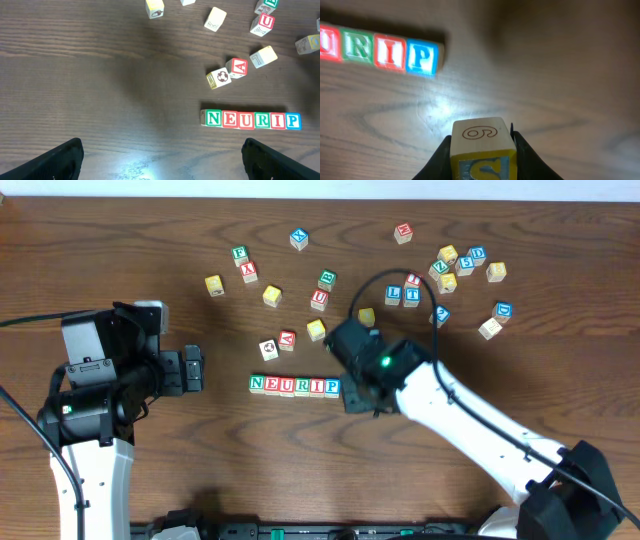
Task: Spell out NEURIPS
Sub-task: 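Carry the S block toward the right end of the row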
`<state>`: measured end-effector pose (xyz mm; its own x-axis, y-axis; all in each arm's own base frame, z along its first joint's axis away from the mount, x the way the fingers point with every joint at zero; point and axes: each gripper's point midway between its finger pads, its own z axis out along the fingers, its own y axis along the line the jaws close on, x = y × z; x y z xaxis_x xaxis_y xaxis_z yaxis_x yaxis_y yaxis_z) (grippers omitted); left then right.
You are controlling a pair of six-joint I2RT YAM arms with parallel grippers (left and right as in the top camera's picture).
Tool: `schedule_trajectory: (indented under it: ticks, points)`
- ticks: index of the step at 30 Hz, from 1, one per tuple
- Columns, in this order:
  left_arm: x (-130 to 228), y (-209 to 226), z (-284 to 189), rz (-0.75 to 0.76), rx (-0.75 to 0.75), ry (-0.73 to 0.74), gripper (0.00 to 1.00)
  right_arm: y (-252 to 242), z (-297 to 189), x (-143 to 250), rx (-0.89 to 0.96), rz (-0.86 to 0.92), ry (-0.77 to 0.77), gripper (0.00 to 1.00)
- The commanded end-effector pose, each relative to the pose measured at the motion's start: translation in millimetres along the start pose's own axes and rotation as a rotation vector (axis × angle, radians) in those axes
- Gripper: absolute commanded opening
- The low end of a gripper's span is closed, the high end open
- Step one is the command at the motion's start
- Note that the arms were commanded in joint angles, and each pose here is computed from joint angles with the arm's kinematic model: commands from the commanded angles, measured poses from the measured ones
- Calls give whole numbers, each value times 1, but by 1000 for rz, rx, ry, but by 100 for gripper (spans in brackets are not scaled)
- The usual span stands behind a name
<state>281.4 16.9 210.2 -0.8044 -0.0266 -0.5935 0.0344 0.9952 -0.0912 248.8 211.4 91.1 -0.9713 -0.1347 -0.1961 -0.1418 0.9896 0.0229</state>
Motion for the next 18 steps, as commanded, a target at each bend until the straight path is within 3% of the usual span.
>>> schedule_trajectory:
  ticks: [1,18]
  points:
    - [-5,1,-4,17,-7,-14,99,5,18,22,6,129,10,1]
    - [-5,1,-4,17,-7,-14,99,-12,30,-2,101,154,-142,4]
